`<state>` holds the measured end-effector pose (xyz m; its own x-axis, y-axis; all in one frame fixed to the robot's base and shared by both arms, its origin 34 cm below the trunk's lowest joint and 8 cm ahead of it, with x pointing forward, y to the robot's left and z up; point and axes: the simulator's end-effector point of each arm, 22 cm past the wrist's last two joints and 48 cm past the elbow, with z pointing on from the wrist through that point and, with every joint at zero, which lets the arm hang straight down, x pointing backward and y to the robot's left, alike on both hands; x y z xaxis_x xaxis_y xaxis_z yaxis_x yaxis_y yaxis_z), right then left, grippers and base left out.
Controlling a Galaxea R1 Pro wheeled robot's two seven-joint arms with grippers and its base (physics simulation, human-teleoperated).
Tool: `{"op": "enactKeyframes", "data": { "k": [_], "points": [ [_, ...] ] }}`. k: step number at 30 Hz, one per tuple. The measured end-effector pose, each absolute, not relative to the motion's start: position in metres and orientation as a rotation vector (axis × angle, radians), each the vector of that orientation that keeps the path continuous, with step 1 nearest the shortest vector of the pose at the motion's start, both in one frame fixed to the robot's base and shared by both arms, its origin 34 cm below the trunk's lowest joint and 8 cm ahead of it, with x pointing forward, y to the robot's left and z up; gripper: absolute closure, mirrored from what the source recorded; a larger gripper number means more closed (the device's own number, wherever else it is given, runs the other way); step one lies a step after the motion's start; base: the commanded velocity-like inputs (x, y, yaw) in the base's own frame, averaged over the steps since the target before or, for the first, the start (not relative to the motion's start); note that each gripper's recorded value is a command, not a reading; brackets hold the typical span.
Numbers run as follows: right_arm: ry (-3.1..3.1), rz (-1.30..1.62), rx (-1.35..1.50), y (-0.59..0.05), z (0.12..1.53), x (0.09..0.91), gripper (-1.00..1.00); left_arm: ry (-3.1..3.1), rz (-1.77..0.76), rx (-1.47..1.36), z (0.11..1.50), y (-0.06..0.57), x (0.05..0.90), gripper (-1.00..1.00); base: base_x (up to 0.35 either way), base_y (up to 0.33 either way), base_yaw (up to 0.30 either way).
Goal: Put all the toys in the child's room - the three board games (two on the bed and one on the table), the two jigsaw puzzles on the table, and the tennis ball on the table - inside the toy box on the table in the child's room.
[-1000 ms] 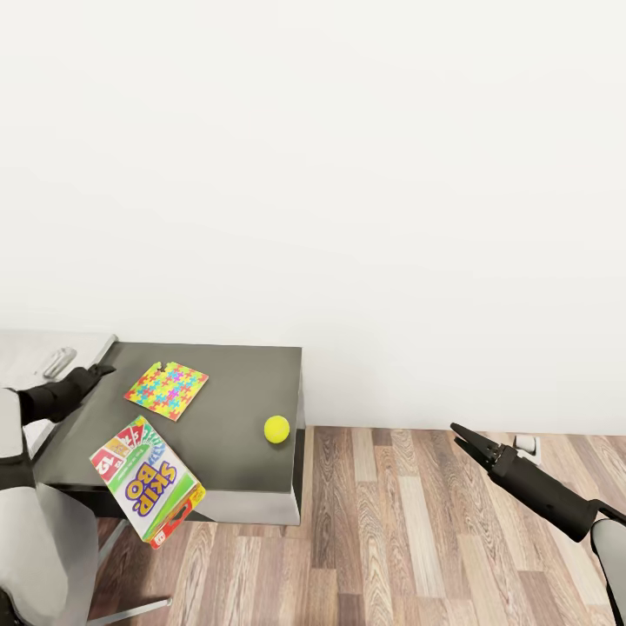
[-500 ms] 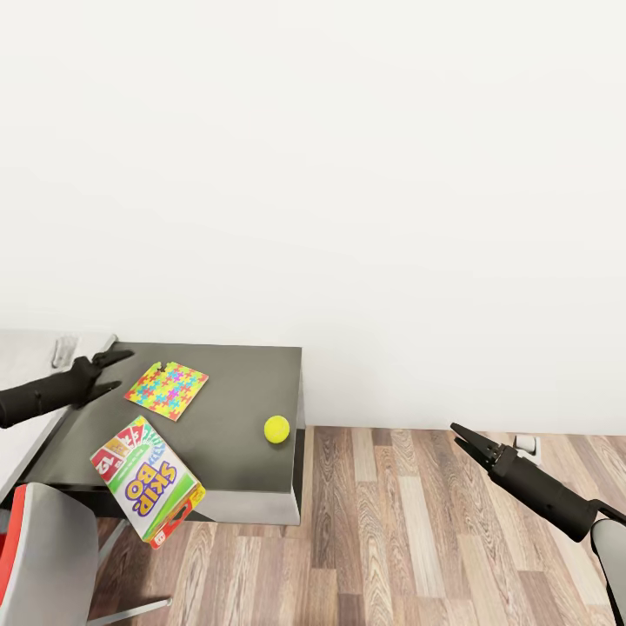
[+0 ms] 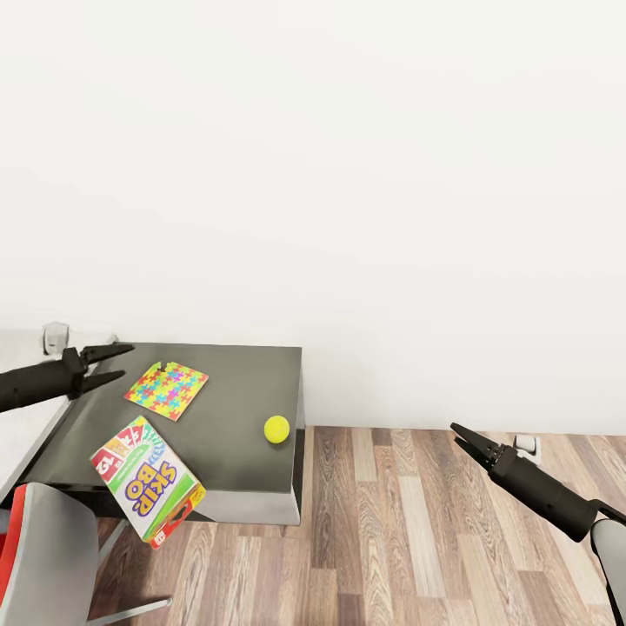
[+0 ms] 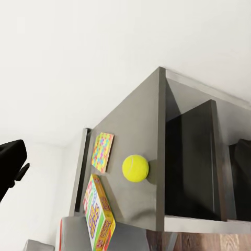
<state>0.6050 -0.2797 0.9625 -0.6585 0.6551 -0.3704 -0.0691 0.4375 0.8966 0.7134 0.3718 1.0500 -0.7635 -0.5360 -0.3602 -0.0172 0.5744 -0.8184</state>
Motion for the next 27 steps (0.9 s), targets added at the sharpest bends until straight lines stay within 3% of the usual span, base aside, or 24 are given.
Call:
{"op": "enactKeyframes", "data": {
  "k": [6,27],
  "points": [
    [1.963,1.272,0.491,-0.280,0.964,0.605,-1.00,2.127,-1.390,-0.283,1.087,0.344,0.693,-1.00,0.000,0.000,0.000],
    [1.856,1.304,0.409,-0.278,0.996,0.608,-1.00,2.103,-1.692,-0.318,1.076,0.333,0.606,-1.00,0.000,0.000,-0.056]
  ]
}}
